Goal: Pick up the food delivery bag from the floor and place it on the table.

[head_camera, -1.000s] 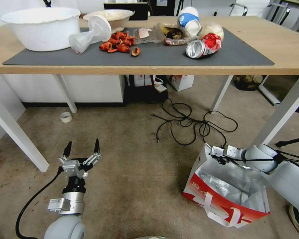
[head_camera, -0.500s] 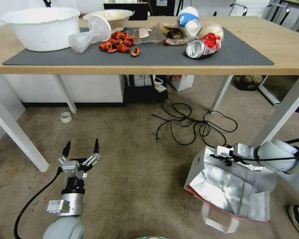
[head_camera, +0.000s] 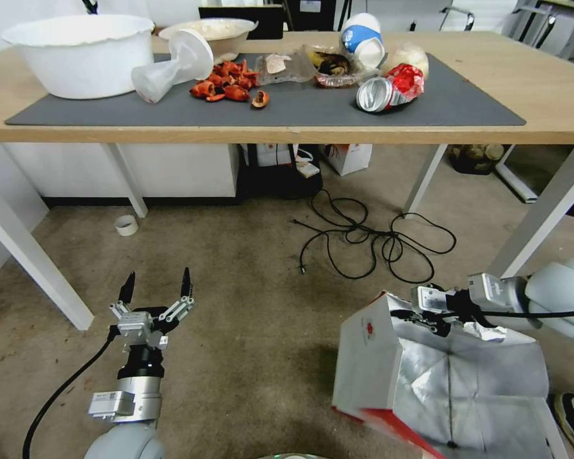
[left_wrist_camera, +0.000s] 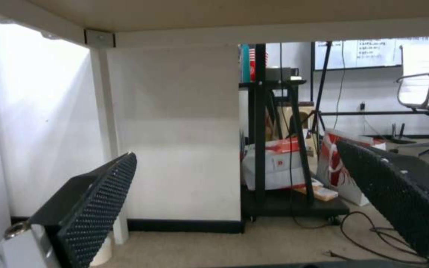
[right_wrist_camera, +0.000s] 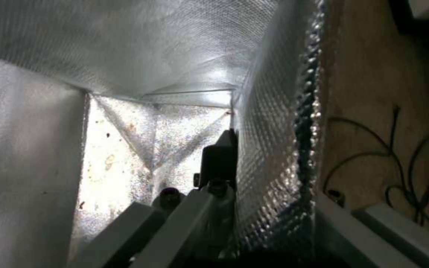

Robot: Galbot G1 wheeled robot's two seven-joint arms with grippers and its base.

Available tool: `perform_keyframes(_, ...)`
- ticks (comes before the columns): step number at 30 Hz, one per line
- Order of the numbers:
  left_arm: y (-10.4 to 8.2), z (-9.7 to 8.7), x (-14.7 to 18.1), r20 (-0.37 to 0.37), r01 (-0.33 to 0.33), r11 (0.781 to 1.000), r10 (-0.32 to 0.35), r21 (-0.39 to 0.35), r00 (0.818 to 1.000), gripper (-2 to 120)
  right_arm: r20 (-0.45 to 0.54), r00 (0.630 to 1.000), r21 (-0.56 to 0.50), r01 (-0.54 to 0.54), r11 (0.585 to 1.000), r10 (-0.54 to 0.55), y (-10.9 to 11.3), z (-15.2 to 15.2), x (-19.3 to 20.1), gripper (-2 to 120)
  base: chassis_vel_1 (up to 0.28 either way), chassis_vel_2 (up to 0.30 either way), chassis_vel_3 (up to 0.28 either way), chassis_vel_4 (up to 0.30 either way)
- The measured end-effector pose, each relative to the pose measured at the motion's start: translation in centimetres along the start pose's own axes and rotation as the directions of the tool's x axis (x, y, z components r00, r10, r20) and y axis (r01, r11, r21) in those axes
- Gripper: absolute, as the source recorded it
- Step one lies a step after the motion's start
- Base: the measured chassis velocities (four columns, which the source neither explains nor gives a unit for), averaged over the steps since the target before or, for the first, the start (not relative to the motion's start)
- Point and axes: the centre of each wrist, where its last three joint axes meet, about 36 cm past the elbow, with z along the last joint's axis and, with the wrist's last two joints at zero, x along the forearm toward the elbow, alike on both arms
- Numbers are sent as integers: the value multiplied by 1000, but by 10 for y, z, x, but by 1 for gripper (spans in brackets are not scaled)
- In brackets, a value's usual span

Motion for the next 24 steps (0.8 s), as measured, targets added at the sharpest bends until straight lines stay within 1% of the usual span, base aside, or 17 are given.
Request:
perform_keyframes(1, 0, 0, 0, 0, 0, 1000, 0, 0, 1000, 100, 0, 1000, 0, 0, 1000, 0, 0, 0, 0, 0, 0, 0, 0, 0)
perform_keyframes(3, 1, -3, 0, 6, 1, 1000, -1, -5, 1000, 100, 49, 997, -2, 53, 999, -53, -8, -19, 24, 0, 0, 0, 0, 0)
perform_keyframes(5, 1, -4, 0, 6, 2, 1000, -2, -6, 1000, 100, 55, 997, 0, 60, 998, -60, -9, -21, 27, 0, 0, 0, 0, 0)
perform_keyframes(9, 2, -6, 1, 3, 9, 1000, -9, -17, 1000, 100, 105, 982, 31, 156, 987, -158, -19, -41, 55, 0, 0, 0, 0, 0)
perform_keyframes(10, 2, -6, 1, 3, 9, 1000, -9, -17, 1000, 100, 105, 982, 31, 156, 987, -158, -19, -41, 55, 0, 0, 0, 0, 0)
perform_keyframes(13, 2, -9, 0, 4, 11, 1000, -11, -21, 1000, 100, 134, 969, 30, 203, 979, -206, -23, -51, 66, 0, 0, 0, 0, 0)
perform_keyframes(17, 4, -11, -1, 7, 10, 999, -10, -32, 1000, 100, 146, 963, 36, 225, 974, -227, -27, -59, 76, 0, 0, 0, 0, 0)
perform_keyframes(18, 6, -12, -1, 9, 6, 999, -6, -47, 1000, 100, 145, 963, 41, 223, 974, -227, -27, -61, 78, 0, 0, 0, 0, 0)
perform_keyframes(24, 8, -12, 0, 7, -7, 997, 7, -79, 1000, 100, 151, 963, 45, 218, 975, -222, -27, -60, 78, 0, 0, 0, 0, 0)
